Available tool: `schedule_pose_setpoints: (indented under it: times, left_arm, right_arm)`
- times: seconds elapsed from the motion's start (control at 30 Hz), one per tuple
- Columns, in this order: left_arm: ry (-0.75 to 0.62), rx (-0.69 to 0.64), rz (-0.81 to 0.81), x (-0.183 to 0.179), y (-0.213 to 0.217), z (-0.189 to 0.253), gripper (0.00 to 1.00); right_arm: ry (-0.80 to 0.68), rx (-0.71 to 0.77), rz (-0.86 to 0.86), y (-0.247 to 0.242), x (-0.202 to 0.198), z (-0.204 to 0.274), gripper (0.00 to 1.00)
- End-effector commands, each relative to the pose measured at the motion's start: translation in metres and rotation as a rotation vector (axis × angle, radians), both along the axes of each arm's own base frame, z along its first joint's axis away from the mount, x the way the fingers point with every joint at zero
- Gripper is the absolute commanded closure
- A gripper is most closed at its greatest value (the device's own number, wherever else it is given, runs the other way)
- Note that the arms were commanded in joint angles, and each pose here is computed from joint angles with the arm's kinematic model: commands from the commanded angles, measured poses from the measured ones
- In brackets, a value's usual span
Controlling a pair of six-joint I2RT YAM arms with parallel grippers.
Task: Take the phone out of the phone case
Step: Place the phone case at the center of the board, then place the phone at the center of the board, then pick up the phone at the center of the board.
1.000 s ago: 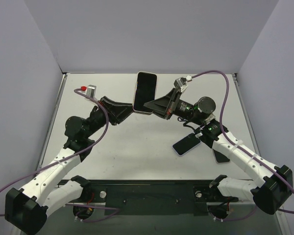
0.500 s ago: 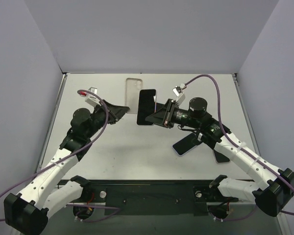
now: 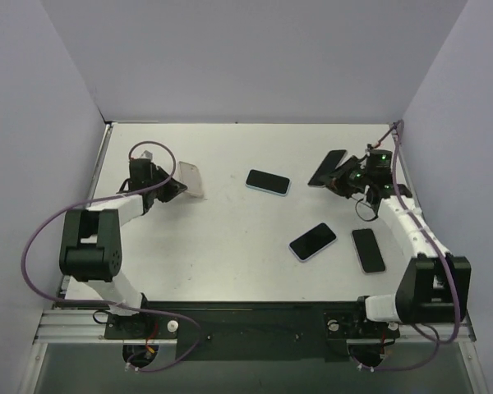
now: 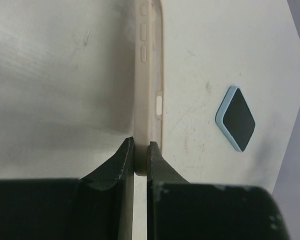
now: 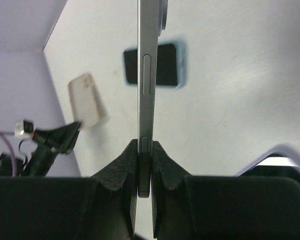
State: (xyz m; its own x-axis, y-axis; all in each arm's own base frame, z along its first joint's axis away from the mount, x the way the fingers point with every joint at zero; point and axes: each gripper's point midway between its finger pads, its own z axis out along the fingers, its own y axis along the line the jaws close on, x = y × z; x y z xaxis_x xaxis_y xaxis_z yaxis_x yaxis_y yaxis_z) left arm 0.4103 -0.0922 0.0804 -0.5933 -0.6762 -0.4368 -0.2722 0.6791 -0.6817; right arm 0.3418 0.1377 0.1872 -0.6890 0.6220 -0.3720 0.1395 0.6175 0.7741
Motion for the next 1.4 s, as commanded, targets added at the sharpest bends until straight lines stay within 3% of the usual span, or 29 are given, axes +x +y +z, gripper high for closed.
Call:
schedule_pose_setpoints:
  times: [0.0, 0.03, 0.07, 0.1, 0.17, 0.2, 0.3, 0.37, 0.43, 0.47, 0.6, 0.67, 0.73, 0.87, 0.93, 1.1, 1.17, 1.37]
  left_arm:
    - [-0.062, 0.028, -0.113, 0.053, 0.004, 0.02, 1.0]
    - [-0.035, 0.062, -0.117, 0.065, 0.007, 0.014, 1.0]
    - [0.045, 0.126, -0.111, 0.062, 0.017, 0.004, 1.0]
    - [0.075, 0.152, -0.108, 0.062, 0.021, -0.003, 0.84]
    - [0.118, 0.228, -0.08, 0.056, 0.035, -0.005, 0.26]
    - [0.145, 0.276, -0.047, 0.05, 0.045, -0.01, 0.19]
    - [0.092, 0.364, 0.023, 0.039, 0.056, 0.021, 0.16]
    - [0.039, 0.454, 0.084, 0.034, 0.063, 0.045, 0.15]
    - [-0.049, 0.513, 0.049, 0.034, 0.044, 0.072, 0.13]
    - [-0.093, 0.518, 0.018, 0.035, 0.031, 0.082, 0.13]
    - [-0.289, 0.347, -0.195, 0.039, -0.052, 0.108, 0.14]
    - [-0.321, 0.262, -0.25, 0.044, -0.082, 0.108, 0.16]
    - [-0.329, 0.197, -0.309, 0.045, -0.113, 0.101, 0.16]
    - [-0.294, 0.116, -0.338, 0.054, -0.147, 0.08, 0.16]
    - [-0.272, 0.094, -0.35, 0.061, -0.16, 0.062, 0.16]
    - [-0.278, -0.104, -0.347, 0.079, -0.192, 0.052, 0.12]
    - [-0.264, -0.163, -0.327, 0.085, -0.198, 0.043, 0.11]
    - [-0.216, -0.143, -0.306, 0.097, -0.205, 0.008, 0.11]
  right_arm:
    - [0.073, -0.079, -0.144, -0.084, 0.073, -0.044, 1.0]
    - [0.049, -0.077, -0.141, -0.091, 0.091, -0.036, 1.0]
    - [0.151, -0.06, -0.141, -0.102, 0.093, -0.066, 1.0]
    - [0.123, -0.059, -0.141, -0.108, 0.108, -0.056, 1.0]
    - [0.154, -0.06, -0.171, -0.128, 0.121, -0.072, 1.0]
    - [0.19, -0.079, -0.196, -0.14, 0.123, -0.086, 1.0]
    - [0.242, -0.113, -0.178, -0.156, 0.126, -0.098, 1.0]
    - [0.278, -0.121, -0.179, -0.162, 0.122, -0.107, 0.92]
    - [0.335, -0.171, -0.159, -0.169, 0.113, -0.119, 0.84]
    - [0.345, -0.192, -0.165, -0.173, 0.111, -0.121, 0.76]
    - [0.413, -0.319, -0.193, -0.199, 0.094, -0.133, 0.62]
    - [0.448, -0.392, -0.203, -0.211, 0.088, -0.133, 0.58]
    - [0.485, -0.502, -0.232, -0.224, 0.078, -0.125, 0.45]
    - [0.486, -0.737, -0.318, -0.247, 0.065, -0.089, 0.39]
    - [0.408, -0.739, -0.256, -0.219, 0.078, -0.074, 0.37]
    - [0.201, -0.353, 0.055, -0.057, 0.125, -0.083, 0.32]
    - [0.165, -0.293, 0.092, -0.021, 0.133, -0.088, 0.3]
    - [0.189, -0.195, 0.157, 0.028, 0.135, -0.122, 0.3]
